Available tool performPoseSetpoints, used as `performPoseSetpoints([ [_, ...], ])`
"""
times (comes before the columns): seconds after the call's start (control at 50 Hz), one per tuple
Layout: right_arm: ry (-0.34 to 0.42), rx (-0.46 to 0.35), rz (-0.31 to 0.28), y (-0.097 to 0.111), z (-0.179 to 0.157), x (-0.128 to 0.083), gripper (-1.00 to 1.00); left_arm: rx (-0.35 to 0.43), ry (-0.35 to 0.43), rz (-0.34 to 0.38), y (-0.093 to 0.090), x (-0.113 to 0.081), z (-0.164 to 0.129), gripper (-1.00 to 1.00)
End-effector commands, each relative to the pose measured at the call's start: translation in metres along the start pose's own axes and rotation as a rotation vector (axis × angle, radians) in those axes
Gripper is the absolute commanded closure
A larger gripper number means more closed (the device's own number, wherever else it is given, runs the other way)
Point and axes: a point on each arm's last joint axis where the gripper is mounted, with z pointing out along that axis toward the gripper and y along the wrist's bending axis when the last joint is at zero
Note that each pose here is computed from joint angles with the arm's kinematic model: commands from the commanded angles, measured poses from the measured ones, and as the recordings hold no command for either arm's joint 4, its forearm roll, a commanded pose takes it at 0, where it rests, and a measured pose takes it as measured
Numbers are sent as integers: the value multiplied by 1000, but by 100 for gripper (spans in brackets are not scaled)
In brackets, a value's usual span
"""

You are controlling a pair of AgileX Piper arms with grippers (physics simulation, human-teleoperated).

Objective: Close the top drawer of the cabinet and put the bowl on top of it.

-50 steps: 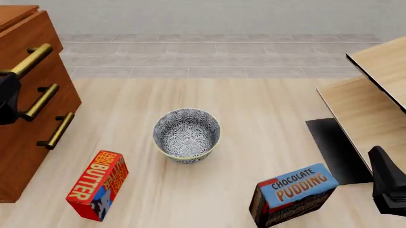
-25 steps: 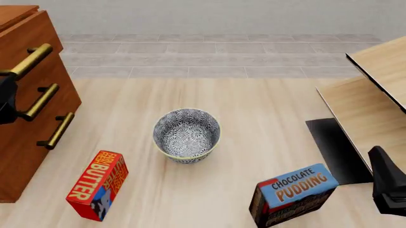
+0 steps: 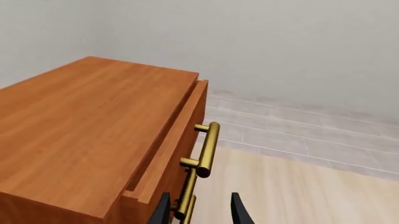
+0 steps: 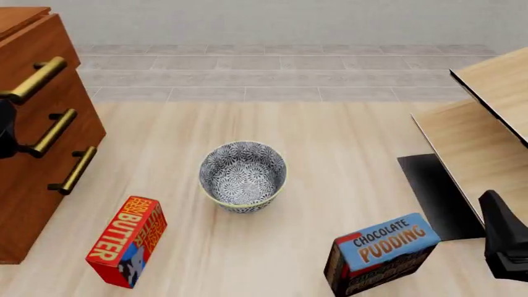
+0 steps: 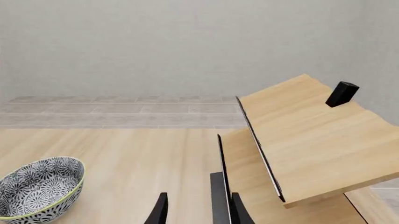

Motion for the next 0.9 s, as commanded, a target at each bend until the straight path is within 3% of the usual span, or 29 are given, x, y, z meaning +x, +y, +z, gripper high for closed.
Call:
performPoseSetpoints([
  [0.02, 0, 0, 0, 0, 0, 0, -100, -41, 5, 1, 6, 1, 7, -100],
  [0.9, 0, 0, 0, 0, 0, 0, -100, -124, 9, -10, 20, 6, 20, -100],
])
